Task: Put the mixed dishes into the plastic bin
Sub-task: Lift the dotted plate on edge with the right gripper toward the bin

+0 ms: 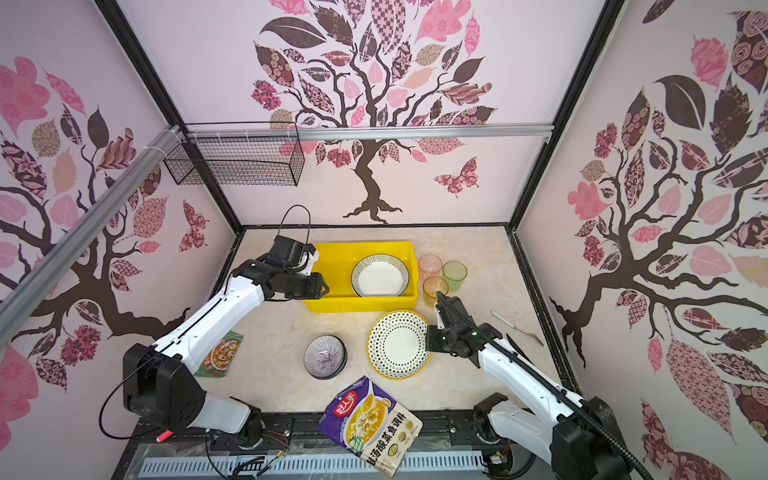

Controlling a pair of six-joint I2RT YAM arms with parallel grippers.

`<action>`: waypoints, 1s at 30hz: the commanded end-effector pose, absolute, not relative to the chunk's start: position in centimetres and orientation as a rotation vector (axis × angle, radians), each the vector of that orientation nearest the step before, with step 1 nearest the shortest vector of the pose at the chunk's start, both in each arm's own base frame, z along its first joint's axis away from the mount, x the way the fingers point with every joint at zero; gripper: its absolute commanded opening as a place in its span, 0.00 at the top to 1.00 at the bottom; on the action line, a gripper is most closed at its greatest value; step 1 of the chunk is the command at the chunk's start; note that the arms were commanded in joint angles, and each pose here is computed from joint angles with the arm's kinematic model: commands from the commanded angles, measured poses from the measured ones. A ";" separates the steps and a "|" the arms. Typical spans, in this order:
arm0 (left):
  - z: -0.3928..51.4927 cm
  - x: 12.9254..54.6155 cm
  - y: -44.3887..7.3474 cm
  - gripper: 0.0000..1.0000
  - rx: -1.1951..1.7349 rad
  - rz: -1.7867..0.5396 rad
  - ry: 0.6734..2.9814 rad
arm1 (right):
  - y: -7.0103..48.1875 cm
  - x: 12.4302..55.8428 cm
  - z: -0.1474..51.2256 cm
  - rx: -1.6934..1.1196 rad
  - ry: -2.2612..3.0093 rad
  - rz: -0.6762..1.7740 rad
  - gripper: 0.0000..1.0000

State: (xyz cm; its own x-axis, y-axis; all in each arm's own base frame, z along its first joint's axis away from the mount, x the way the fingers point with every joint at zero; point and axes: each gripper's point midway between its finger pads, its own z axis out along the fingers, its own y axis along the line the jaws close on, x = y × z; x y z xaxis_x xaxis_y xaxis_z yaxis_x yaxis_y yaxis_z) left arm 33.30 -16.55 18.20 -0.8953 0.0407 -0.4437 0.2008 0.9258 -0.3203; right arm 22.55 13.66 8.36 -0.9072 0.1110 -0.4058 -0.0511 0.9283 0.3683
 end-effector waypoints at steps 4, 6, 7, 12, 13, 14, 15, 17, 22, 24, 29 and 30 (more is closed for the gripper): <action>19.4 33.9 -16.6 0.65 0.161 -0.518 2.607 | 15.4 24.7 14.2 0.005 2.493 0.642 1.00; 19.6 34.0 -16.6 0.65 0.162 -0.519 2.602 | 15.6 24.9 14.8 -0.001 2.475 0.657 1.00; 19.6 34.0 -16.6 0.65 0.162 -0.519 2.601 | 15.7 25.0 15.1 -0.005 2.464 0.664 1.00; 19.9 34.0 -16.6 0.65 0.161 -0.519 2.595 | 16.5 25.3 16.7 -0.025 2.433 0.721 1.00; 20.0 34.0 -16.6 0.65 0.160 -0.518 2.592 | 16.7 25.4 17.0 -0.028 2.427 0.729 1.00; 20.1 34.0 -16.6 0.65 0.159 -0.517 2.589 | 16.7 25.5 17.3 -0.030 2.421 0.733 1.00; 20.2 34.1 -16.6 0.65 0.158 -0.518 2.586 | 16.8 25.6 17.7 -0.033 2.411 0.739 1.00; 20.2 34.1 -16.6 0.65 0.156 -0.517 2.584 | 16.9 25.9 18.4 -0.030 2.391 0.745 1.00; 20.5 34.0 -16.5 0.65 0.160 -0.514 2.576 | 17.3 26.6 19.9 -0.023 2.352 0.767 1.00; 20.6 34.0 -16.4 0.65 0.160 -0.512 2.571 | 17.5 26.8 20.3 -0.022 2.346 0.775 1.00; 20.9 34.0 -16.4 0.65 0.162 -0.510 2.564 | 18.0 27.6 21.6 -0.012 2.316 0.804 1.00; 21.0 34.0 -16.4 0.65 0.161 -0.511 2.560 | 18.2 27.8 21.8 -0.014 2.311 0.812 1.00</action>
State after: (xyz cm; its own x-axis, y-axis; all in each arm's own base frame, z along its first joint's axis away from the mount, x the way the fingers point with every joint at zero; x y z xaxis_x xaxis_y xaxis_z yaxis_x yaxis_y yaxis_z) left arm 33.25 -16.44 18.68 -0.8897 0.0337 -0.4553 0.1992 0.9260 -0.3207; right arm 25.78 16.15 16.45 -0.8383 0.1425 -0.5262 -0.1405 0.8761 0.4612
